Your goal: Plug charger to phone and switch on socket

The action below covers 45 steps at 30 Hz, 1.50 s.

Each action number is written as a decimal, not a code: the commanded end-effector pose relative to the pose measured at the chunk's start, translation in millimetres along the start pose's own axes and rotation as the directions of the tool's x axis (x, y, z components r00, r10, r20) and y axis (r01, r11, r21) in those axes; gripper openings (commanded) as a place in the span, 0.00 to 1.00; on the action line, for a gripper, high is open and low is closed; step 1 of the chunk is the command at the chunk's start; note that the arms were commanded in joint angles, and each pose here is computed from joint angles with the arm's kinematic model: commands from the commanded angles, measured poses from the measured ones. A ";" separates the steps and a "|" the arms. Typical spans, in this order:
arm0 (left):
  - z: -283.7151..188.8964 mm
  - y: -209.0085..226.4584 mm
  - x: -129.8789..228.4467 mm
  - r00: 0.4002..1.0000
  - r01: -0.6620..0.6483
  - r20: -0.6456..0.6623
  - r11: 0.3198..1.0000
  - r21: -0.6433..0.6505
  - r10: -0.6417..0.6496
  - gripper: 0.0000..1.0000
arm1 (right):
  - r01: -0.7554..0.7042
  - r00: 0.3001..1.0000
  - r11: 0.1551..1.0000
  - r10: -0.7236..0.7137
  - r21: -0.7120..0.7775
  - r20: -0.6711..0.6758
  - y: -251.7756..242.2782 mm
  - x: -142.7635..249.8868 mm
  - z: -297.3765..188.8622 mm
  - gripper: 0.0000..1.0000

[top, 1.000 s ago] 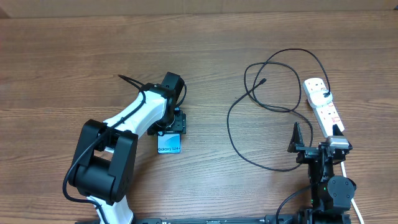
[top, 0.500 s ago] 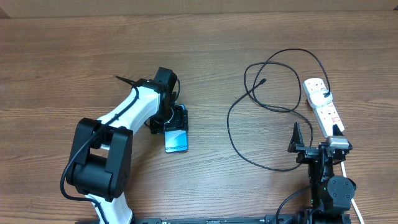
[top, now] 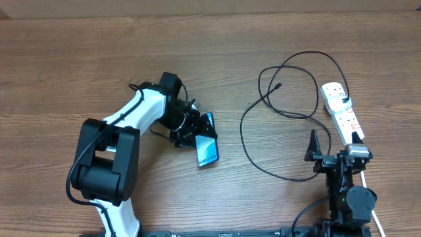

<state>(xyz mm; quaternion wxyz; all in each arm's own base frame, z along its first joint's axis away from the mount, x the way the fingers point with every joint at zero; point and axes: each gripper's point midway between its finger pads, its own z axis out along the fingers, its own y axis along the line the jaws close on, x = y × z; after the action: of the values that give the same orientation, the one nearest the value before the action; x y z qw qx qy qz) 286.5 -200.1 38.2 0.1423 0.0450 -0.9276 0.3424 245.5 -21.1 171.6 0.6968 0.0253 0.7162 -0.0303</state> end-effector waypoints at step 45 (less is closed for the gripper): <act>-64.6 -100.5 17.1 0.981 0.124 -0.196 0.750 0.650 0.008 0.43 | 0.005 1.000 1.000 -0.005 -0.013 0.001 2.9 2.6 0.4 1.00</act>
<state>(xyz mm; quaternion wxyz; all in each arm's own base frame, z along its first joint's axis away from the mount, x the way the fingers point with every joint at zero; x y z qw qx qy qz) 296.7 -234.1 138.7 0.2053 0.0814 -0.7507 0.6226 245.5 -21.1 171.6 0.6968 0.0252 0.7162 -0.0304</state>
